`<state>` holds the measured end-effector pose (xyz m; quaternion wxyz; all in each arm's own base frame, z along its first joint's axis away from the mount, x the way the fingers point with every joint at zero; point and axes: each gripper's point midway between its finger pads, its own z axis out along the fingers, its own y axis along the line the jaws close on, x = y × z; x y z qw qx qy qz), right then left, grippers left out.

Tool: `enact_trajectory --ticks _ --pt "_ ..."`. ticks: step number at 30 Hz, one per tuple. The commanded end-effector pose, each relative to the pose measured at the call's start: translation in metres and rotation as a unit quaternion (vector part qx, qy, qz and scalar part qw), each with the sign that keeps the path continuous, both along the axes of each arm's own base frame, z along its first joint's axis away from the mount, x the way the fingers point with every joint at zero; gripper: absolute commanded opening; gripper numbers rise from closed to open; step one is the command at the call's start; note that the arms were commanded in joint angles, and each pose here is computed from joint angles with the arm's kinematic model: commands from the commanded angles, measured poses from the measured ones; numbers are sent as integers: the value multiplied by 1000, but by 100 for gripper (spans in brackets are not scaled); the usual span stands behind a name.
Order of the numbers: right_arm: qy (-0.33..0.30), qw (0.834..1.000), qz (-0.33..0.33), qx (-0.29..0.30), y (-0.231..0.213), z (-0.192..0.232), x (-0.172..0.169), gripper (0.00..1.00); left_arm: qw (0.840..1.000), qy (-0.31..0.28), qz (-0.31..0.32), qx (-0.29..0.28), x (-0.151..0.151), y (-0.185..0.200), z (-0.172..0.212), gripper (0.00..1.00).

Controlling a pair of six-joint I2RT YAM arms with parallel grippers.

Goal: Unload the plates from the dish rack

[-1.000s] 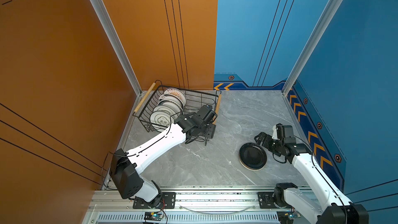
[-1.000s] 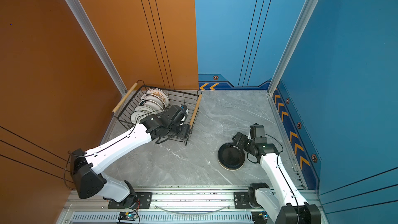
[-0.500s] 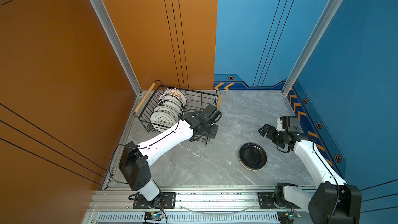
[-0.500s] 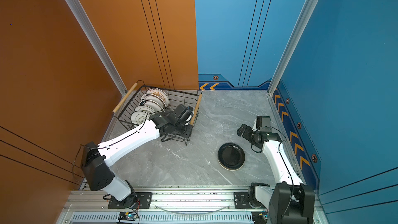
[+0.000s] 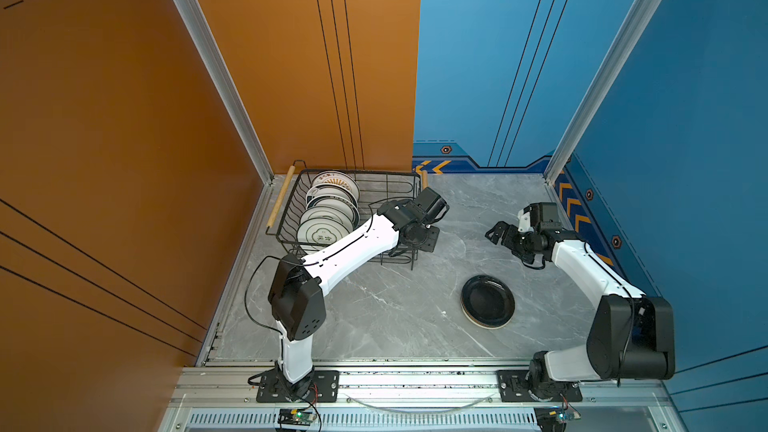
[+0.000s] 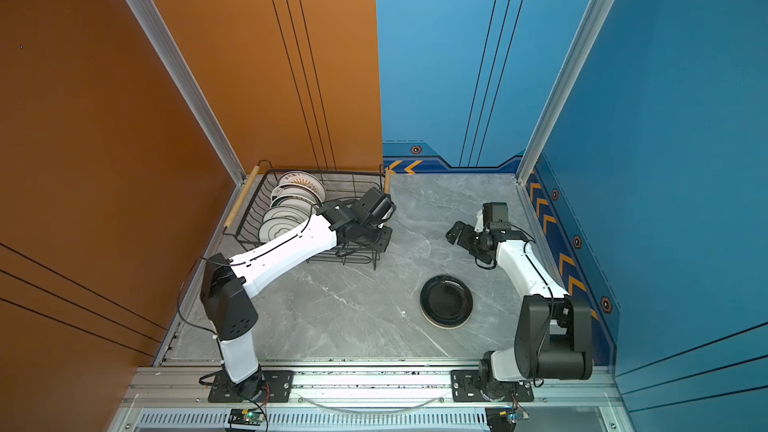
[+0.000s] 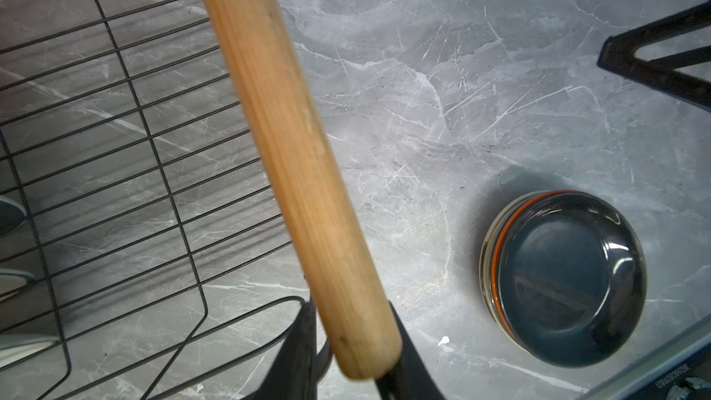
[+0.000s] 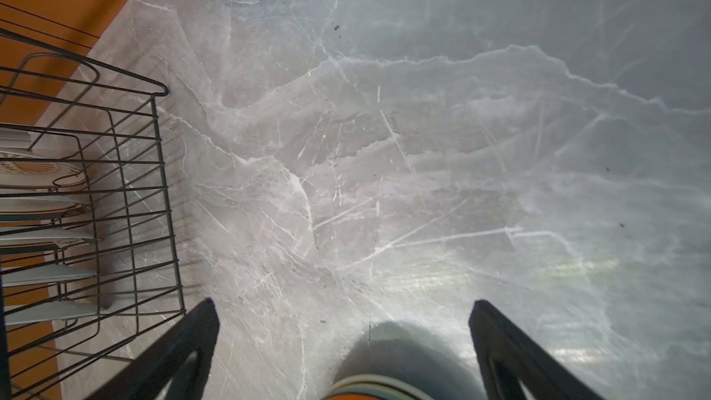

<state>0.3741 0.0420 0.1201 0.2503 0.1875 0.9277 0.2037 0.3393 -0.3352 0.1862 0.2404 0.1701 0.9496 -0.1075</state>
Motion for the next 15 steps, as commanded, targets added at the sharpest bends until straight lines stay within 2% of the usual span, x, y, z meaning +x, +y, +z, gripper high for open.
enact_trajectory --ticks 1,4,10,15 --pt "-19 999 30 16 15 9 22 100 996 51 65 -27 -4 -15 -14 6" --pt "-13 998 50 26 27 4 38 100 994 48 91 -35 2 -28 -16 3" --pt "2 996 80 36 49 -7 63 100 986 61 139 -62 7 -50 -25 4" --pt "5 995 88 40 57 -11 73 100 984 74 139 -87 12 -70 -29 4"
